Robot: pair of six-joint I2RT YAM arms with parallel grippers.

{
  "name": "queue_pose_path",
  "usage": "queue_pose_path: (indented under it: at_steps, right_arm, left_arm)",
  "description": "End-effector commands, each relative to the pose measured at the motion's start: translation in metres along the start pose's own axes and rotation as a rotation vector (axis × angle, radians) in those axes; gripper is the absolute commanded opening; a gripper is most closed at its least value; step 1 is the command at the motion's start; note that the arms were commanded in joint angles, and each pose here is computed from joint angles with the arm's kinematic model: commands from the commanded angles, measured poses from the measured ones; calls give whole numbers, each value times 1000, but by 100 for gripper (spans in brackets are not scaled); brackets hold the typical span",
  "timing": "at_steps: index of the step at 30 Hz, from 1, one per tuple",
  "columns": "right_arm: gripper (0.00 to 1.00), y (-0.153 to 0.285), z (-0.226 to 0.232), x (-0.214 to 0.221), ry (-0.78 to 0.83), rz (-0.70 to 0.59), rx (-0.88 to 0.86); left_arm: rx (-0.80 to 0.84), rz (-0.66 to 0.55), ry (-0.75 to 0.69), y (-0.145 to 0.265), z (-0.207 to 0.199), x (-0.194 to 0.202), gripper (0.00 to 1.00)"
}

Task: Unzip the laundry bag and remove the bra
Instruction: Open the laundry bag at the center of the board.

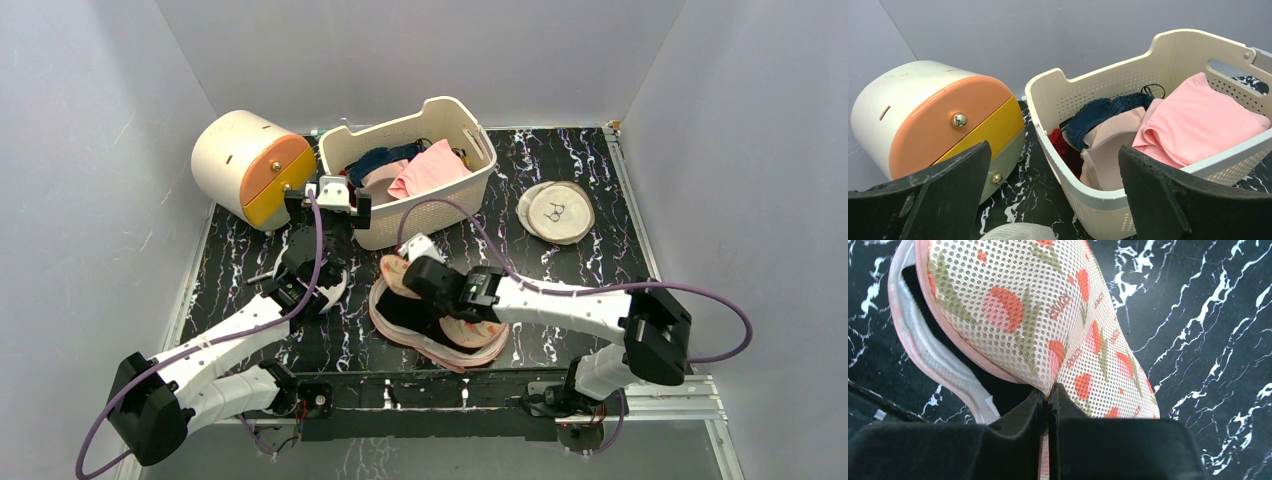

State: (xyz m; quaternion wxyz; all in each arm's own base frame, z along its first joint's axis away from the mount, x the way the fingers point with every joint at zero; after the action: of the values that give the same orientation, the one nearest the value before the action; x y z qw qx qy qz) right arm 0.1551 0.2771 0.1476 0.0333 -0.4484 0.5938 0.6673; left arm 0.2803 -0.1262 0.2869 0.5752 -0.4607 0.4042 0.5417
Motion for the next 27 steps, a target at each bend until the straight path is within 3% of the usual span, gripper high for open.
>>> queue_pose_path:
  at_steps: [1, 15, 27]
  right_arm:
    - [0, 2, -22, -23, -218, -49, -100]
    - [0, 1, -113, -18, -692, -24, -380]
    - [0, -6, -173, 14, -957, -26, -424]
  left_arm:
    - [-16, -45, 59, -4, 5, -21, 98]
    - [13, -33, 71, -5, 0, -21, 98]
    - [31, -23, 84, -5, -3, -21, 98]
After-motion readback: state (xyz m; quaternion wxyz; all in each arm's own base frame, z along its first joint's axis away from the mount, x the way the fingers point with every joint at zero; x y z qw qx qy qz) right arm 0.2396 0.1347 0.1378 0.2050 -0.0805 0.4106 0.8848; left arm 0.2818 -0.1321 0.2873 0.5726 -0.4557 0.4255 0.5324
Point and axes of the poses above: each gripper's point midway between its finger pads, its own y axis back along the fingers, its own z axis along the line the jaws close on, x = y × z, the point moved 5 cm from there along y, back along the fingers, and after that the axes turned 5 degrees about -y, right-handed, at the moved point
